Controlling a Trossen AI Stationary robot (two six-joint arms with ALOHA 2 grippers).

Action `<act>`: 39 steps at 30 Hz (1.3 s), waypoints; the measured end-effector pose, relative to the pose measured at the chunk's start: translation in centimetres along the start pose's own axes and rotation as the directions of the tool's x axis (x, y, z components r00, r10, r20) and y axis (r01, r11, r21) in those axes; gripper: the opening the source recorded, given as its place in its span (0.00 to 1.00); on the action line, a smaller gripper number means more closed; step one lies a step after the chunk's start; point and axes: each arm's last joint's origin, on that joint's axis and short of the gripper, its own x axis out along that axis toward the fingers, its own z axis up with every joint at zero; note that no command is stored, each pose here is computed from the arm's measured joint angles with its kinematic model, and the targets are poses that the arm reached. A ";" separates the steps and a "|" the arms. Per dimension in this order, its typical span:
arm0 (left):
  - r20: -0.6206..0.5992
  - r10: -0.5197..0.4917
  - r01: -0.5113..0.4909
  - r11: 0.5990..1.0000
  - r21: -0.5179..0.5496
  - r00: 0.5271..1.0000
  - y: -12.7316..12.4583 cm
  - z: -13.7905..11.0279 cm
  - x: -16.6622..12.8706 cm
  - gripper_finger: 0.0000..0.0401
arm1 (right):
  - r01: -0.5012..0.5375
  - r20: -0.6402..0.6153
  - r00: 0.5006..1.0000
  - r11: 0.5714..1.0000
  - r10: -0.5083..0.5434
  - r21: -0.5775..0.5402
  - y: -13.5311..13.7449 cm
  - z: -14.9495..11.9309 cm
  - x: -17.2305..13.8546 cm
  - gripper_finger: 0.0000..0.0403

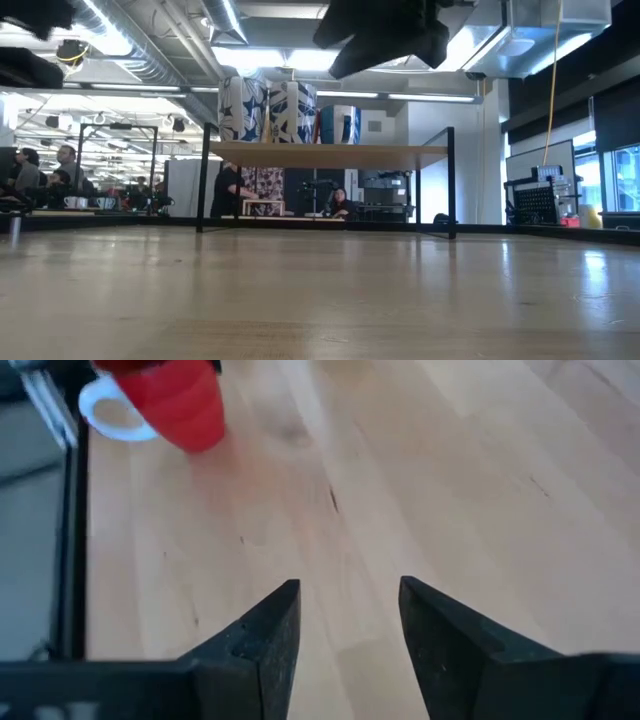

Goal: Place coffee mugs
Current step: Put the red mug on the shelf

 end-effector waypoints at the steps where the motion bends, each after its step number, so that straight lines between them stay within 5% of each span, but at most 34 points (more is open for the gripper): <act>1: 0.004 -0.003 0.003 1.000 -0.026 1.000 0.2 0.2 0.0 0.04 | -0.003 -0.007 1.000 1.000 0.003 -0.026 0.1 -0.1 -0.1 0.40; 12: 0.133 -0.021 0.038 0.991 -0.128 0.991 3.1 4.7 -4.0 0.03 | 0.062 -0.007 0.998 0.960 -0.067 -0.272 2.2 -3.4 -3.4 0.40; 17: 0.255 0.018 0.026 0.985 -0.168 0.967 6.1 8.3 -7.0 0.03 | 0.038 0.013 0.999 0.987 -0.036 -0.159 1.4 -6.3 -5.2 0.40; 23: 0.266 0.096 -0.046 0.981 -0.188 0.959 9.7 12.8 -7.9 0.03 | -0.051 0.111 0.993 0.998 0.046 0.038 -1.5 -10.4 -7.5 0.40; 30: 0.215 0.161 -0.120 0.974 -0.195 0.963 13.1 17.3 -5.5 0.03 | -0.063 0.070 0.996 0.989 0.054 0.131 -3.9 -14.0 -7.8 0.40; 39: 0.162 0.163 -0.137 0.977 -0.161 0.973 14.8 20.1 -2.5 0.03 | -0.053 0.026 0.998 0.990 0.050 0.131 -4.4 -14.5 -7.5 0.40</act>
